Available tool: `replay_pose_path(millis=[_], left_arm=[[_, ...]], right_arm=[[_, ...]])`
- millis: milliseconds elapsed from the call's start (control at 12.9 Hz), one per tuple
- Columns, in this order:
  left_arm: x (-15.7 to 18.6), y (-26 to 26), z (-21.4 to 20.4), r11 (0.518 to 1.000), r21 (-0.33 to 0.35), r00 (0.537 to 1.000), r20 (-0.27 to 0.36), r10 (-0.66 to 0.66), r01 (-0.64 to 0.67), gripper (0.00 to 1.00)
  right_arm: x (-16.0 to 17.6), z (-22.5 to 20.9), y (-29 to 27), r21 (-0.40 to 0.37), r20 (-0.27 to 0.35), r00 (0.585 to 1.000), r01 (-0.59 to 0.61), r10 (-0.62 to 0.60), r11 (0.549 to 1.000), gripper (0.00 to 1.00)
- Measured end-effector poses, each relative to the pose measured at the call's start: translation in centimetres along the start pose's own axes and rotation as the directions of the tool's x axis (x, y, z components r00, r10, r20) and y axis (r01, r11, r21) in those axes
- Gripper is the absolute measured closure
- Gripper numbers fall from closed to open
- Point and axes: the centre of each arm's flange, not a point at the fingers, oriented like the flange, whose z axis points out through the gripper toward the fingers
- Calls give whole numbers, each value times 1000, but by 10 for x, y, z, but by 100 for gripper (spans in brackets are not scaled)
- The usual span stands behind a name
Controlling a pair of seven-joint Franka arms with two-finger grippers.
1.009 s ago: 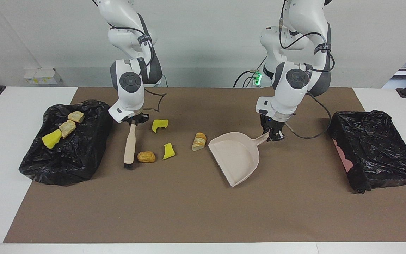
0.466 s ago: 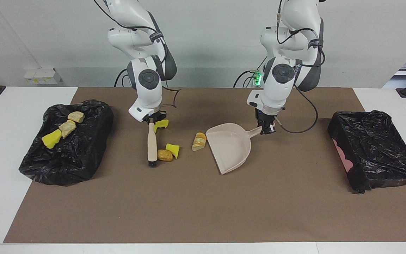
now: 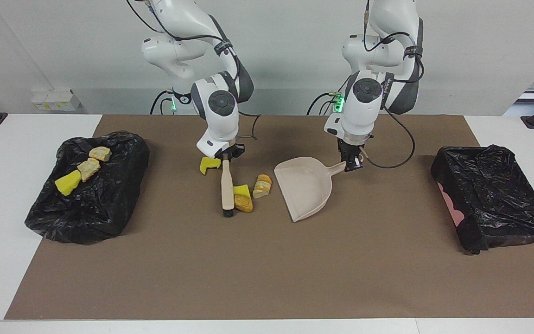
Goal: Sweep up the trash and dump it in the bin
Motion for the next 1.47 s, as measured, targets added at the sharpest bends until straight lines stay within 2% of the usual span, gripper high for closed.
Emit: replay_pose_path(millis=[310, 543, 698, 854, 1009, 1086, 1474], left_arm=[[-3, 4, 11, 1000, 1, 1000, 0, -23, 23, 69], [-4, 5, 12, 1000, 4, 1000, -3, -25, 25, 69], [-3, 4, 12, 1000, 8, 1000, -5, -25, 25, 69], [-3, 4, 12, 1000, 12, 1000, -9, -24, 24, 69], [-2, 3, 11, 1000, 25, 1000, -18, -19, 19, 69], [-2, 2, 10, 999, 30, 1000, -22, -16, 17, 69], [0, 2, 9, 998, 44, 999, -27, 34, -33, 69]], right_arm=[[-2, -7, -93, 135, 24, 998, 54, -58, 989, 74], [-5, -18, -128, 256, 63, 997, 28, -45, 966, 74], [-7, -32, -135, 278, 77, 995, 33, -56, 960, 74], [-10, -43, -126, 267, 118, 991, 25, -59, 963, 74], [-8, -58, -90, 242, 175, 984, -19, -24, 970, 74], [-5, -66, -65, 214, 186, 983, -42, 1, 976, 74], [-25, -58, 12, -6, 229, 959, -172, 169, 985, 74]])
